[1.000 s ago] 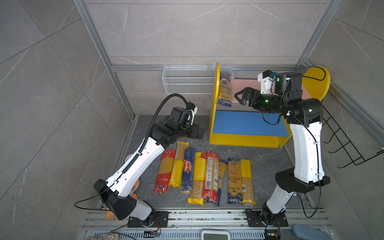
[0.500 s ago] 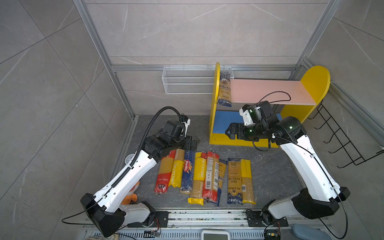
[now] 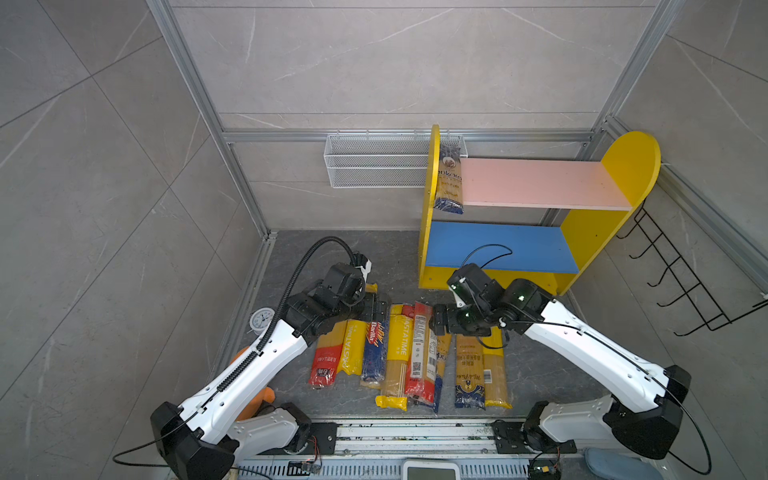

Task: Place and organize the pasta boxes and bags onto the shelf
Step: 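Lower the right gripper onto the red-and-white spaghetti pack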

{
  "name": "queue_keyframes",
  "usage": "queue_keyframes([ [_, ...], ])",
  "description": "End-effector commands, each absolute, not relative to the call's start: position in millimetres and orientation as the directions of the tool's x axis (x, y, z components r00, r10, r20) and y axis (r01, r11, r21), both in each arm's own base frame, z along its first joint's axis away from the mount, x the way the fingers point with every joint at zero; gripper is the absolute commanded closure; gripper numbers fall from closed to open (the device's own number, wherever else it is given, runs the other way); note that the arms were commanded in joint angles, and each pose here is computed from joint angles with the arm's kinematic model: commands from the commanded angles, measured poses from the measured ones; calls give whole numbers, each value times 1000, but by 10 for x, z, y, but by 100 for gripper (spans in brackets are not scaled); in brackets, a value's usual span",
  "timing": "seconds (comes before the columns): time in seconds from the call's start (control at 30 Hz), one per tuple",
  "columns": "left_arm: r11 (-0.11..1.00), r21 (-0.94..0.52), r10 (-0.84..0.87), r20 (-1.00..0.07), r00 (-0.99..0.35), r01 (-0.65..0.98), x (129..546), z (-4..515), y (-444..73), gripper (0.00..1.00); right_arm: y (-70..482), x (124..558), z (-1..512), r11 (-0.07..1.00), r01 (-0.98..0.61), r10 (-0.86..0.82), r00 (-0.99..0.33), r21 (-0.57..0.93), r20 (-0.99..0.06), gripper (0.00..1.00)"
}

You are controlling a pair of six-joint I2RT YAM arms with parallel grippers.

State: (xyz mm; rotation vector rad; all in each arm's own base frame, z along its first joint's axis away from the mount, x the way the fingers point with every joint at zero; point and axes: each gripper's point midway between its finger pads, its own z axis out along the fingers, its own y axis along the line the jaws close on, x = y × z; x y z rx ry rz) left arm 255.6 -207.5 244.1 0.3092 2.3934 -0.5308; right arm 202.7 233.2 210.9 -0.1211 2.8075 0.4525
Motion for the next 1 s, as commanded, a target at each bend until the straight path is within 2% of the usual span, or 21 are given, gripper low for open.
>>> queue_keyframes([
  [0.0, 869, -350, 27, -674, -738, 351, 2482, 2544, -2119, 0, 2507, 1958, 1886, 941, -81, 13, -962, 329, -274, 5],
  [0.37, 854, -361, 58, -649, -758, 375, 2032, 2235, -2120, 0, 2752, 1762, 1195, 942, -76, -19, -984, 327, -175, 4],
  [0.97, 870, -380, 4, -633, -774, 315, 1834, 2041, -1836, 0, 2819, 1583, 439, 945, -36, -23, -999, 325, -44, 4],
])
